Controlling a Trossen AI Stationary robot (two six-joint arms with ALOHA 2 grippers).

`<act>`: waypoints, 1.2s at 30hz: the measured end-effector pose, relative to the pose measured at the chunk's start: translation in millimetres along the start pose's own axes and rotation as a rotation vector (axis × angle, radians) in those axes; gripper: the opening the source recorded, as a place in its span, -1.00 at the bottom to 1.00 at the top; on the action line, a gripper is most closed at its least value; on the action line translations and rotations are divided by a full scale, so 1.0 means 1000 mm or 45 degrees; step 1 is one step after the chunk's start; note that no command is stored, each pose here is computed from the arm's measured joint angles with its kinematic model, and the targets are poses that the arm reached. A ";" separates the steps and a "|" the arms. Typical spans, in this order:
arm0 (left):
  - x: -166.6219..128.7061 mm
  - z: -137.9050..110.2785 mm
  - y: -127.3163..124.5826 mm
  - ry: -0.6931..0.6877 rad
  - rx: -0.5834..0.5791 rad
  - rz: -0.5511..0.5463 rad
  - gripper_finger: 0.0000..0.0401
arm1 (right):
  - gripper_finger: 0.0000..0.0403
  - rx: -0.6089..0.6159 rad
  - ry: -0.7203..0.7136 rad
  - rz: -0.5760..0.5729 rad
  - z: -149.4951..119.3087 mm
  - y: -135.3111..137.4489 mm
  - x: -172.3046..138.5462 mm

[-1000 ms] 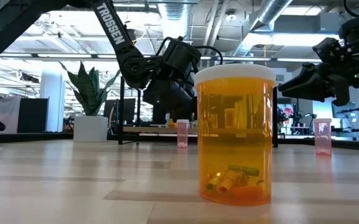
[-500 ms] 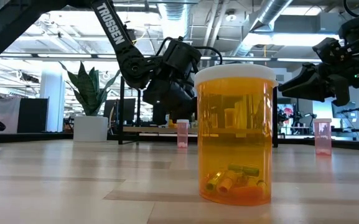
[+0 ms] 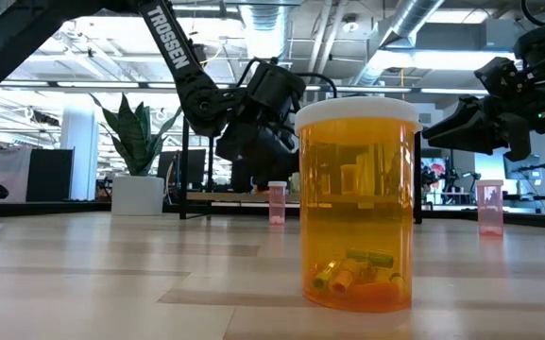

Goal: Pick and place medicine bottles onto shelf by color
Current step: Put the small yellow pill bottle aligned with the other yellow pill bottles on the shelf, then put the right small pink pill bottle aligned with the other pink pill bottles on the shelf

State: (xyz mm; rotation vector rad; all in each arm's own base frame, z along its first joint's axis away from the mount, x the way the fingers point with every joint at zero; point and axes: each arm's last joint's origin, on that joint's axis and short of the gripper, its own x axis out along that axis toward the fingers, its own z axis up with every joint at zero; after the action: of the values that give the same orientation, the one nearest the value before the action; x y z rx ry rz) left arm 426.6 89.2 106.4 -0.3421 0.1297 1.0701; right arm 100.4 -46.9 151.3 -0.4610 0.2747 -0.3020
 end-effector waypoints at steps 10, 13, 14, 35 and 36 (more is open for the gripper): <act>-0.004 0.000 -0.004 -0.023 -0.022 -0.007 0.03 | 0.03 0.000 0.000 0.000 0.000 0.000 0.000; -0.008 0.002 -0.007 -0.061 -0.046 0.003 0.05 | 0.03 0.000 0.000 0.000 0.000 0.000 0.000; -0.009 0.002 -0.009 -0.073 -0.048 0.006 0.05 | 0.03 0.000 0.000 0.000 0.000 0.000 0.000; -0.029 0.013 -0.026 -0.271 -0.051 0.039 0.05 | 0.03 0.000 0.000 0.000 0.000 0.000 0.000; -0.030 0.014 -0.027 -0.283 -0.048 0.038 0.05 | 0.03 0.000 0.000 -0.001 0.000 0.000 0.000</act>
State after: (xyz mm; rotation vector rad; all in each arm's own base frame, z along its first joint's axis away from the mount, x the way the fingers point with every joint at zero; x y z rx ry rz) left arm 434.5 56.8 133.1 -0.2541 -0.0842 1.1336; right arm 100.3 -46.9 151.3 -0.4611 0.2745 -0.3024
